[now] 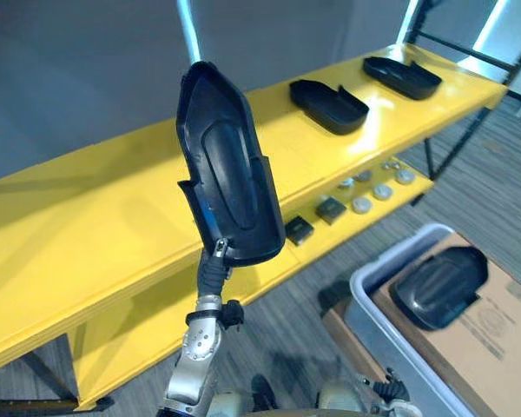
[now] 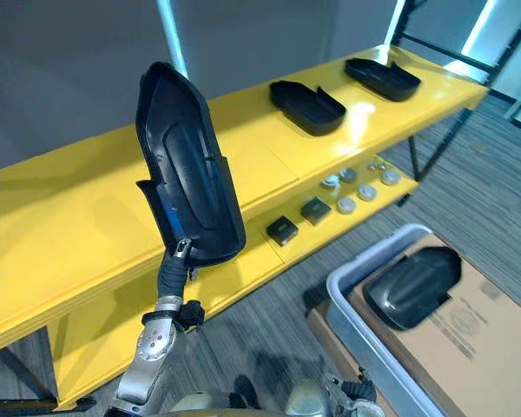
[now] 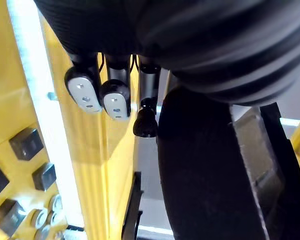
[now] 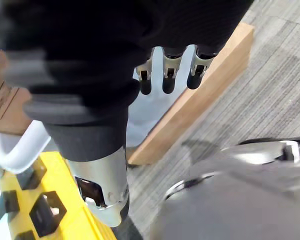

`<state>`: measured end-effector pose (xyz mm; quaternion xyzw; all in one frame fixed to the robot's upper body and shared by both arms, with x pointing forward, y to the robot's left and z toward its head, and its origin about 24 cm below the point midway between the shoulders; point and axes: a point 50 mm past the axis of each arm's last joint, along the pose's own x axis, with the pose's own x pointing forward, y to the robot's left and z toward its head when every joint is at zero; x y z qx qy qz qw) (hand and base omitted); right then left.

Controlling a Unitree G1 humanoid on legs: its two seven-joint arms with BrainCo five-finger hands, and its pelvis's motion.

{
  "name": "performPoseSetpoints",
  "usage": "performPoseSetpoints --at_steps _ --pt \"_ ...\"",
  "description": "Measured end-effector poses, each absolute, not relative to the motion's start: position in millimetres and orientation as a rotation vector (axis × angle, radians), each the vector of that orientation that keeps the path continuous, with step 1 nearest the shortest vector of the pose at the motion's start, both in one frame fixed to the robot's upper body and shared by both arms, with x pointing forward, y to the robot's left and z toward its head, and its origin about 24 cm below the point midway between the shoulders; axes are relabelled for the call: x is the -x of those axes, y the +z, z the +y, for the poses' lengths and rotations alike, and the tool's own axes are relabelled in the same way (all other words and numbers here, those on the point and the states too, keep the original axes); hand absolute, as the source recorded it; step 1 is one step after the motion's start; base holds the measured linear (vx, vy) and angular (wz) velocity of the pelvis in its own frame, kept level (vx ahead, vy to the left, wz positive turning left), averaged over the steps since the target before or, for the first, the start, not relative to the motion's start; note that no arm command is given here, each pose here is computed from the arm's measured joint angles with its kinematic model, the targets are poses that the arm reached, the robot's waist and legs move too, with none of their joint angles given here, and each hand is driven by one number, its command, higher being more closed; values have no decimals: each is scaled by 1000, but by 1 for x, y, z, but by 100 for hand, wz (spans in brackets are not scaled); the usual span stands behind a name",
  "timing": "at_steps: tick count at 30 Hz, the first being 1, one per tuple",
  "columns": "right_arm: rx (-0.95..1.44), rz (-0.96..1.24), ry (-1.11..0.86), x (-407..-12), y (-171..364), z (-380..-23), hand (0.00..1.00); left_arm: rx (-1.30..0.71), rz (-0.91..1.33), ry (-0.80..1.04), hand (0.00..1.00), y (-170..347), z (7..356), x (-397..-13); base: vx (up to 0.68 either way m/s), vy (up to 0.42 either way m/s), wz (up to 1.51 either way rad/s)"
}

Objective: Walk over and take plastic housings, then place them on the shelf

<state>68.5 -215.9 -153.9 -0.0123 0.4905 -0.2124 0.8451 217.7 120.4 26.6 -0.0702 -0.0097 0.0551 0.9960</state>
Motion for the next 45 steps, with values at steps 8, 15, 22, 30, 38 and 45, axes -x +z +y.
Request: performPoseSetpoints --at_steps 8,15,22,30,38,45 --pt "29 1010 -434 -72 -152 -212 0 138 24 94 100 17 119 -215 107 -119 9" --pt "39 1012 -429 -70 -152 -212 0 28 61 125 100 6 129 -217 -8 -91 9" --pt "64 1007 -407 -71 -152 -212 0 -71 95 240 100 3 151 -247 -101 -48 -2" --pt "71 1030 -373 -64 -153 -211 0 -25 95 385 100 17 176 -284 -55 -20 5" --pt "74 1042 -338 -64 -154 -208 0 -10 119 403 100 25 186 -307 46 -1 1" --pt "81 1027 -320 -74 -152 -208 0 36 162 406 100 31 188 -328 30 -10 1"
